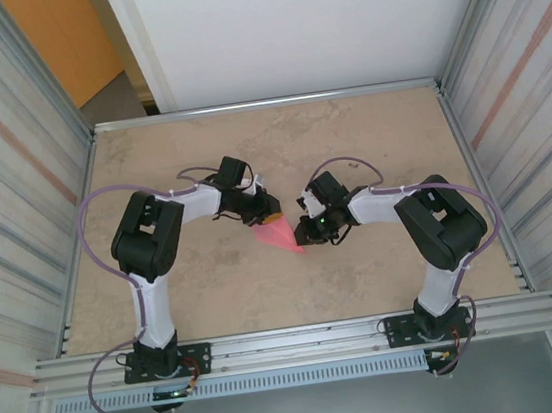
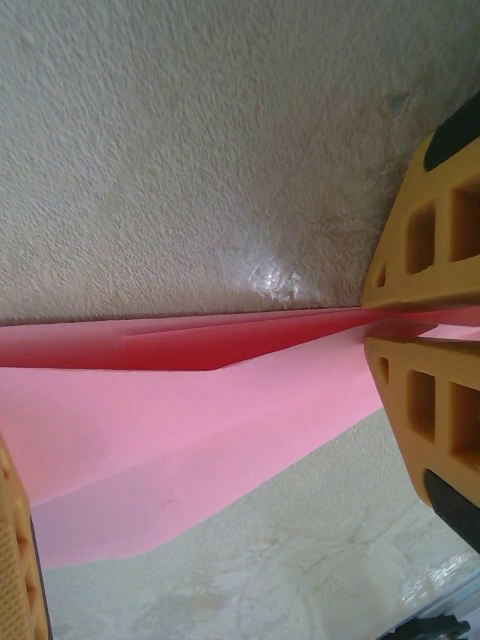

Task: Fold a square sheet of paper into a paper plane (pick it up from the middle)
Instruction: Fourth fold the wing at the center of the table.

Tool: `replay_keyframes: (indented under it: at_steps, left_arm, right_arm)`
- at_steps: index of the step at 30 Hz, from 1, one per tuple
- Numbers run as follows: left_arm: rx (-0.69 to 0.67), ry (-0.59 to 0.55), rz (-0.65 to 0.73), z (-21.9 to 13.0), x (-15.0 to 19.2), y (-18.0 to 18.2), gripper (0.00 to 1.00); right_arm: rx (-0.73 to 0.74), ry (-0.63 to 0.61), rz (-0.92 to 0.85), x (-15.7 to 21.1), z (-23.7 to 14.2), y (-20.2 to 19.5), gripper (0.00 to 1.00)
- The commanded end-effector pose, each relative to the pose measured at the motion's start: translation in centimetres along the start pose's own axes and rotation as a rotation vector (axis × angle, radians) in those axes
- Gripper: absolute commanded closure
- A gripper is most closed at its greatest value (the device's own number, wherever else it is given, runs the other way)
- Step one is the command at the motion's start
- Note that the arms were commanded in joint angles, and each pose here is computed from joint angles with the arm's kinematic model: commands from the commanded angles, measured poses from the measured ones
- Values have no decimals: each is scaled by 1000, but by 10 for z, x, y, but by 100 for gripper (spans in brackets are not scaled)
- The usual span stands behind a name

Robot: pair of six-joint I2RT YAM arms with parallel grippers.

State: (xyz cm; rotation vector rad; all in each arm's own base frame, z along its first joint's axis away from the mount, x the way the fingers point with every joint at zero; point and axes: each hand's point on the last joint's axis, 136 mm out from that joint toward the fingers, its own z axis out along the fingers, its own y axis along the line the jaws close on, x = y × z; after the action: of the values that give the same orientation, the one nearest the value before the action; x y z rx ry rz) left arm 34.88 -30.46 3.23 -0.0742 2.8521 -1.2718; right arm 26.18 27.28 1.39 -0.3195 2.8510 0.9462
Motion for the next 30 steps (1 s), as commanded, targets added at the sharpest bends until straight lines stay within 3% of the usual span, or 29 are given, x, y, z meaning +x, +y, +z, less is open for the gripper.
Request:
replay_keyframes:
  at_steps: [1,9,14,18,22,30]
  left_arm:
    - [-2,24,-5,3,-1,7,81]
    - [-43,45,-31,9,4,21,81]
    - [-54,49,-37,9,6,24,81]
    - [-56,48,-35,9,6,25,81]
    - [-56,47,-34,9,6,24,81]
    - [-59,49,-41,9,6,25,81]
  right_arm:
    - [74,86,36,30,19,-23,84]
    - [56,43,29,17,6,-10,79]
    - [29,-53,15,-5,-23,15,68]
    - [10,-113,-1,-20,-39,31,67]
    - [-28,-123,-25,-29,-39,48,69]
    - [-81,-48,-54,-37,-10,65,84]
